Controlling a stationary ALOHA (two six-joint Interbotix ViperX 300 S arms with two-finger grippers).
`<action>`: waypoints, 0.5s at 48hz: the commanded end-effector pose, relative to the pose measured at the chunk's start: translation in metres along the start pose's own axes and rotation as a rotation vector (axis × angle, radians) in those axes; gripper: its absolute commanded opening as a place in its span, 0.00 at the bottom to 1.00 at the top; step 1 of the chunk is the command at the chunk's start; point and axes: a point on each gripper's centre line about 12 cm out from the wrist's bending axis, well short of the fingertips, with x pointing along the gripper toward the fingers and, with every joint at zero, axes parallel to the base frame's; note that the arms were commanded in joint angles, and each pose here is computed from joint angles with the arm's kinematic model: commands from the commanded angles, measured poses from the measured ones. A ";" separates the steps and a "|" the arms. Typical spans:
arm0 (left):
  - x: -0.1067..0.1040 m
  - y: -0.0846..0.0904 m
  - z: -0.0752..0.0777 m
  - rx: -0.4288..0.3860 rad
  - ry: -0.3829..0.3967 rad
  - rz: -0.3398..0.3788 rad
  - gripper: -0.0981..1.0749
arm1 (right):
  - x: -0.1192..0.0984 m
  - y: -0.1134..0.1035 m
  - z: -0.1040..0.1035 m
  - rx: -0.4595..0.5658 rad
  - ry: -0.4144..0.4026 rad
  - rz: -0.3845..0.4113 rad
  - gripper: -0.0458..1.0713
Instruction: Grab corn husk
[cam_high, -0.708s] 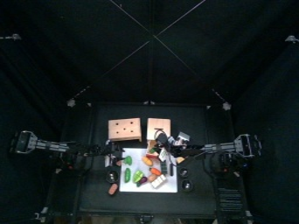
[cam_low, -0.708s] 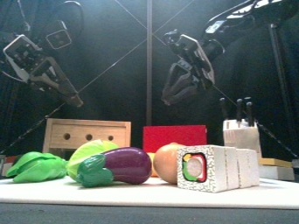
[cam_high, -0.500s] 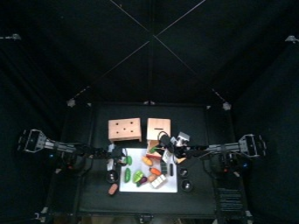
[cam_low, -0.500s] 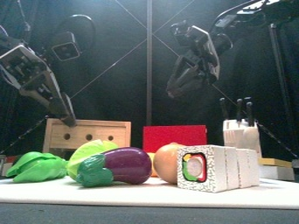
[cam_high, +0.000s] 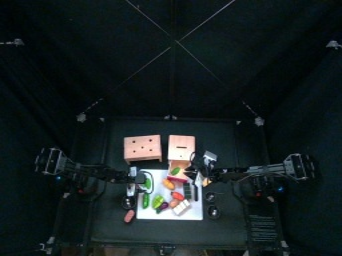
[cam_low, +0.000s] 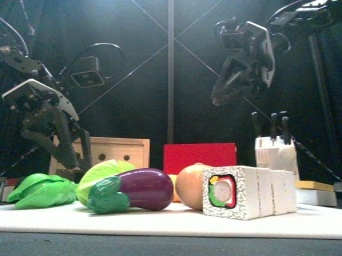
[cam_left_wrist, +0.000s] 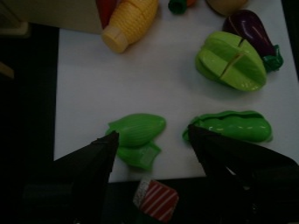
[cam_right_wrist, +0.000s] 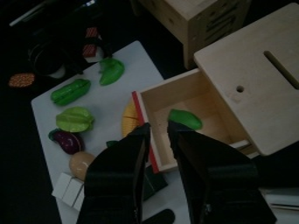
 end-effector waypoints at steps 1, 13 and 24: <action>0.009 0.007 0.013 0.011 -0.022 0.019 0.92 | -0.007 0.002 0.007 0.020 -0.026 0.018 0.64; 0.030 0.011 0.007 0.039 0.046 0.023 0.92 | -0.003 0.001 0.001 0.037 -0.002 0.013 0.64; 0.036 0.015 -0.002 0.056 0.096 0.022 0.92 | -0.001 0.001 0.000 0.038 0.006 0.010 0.63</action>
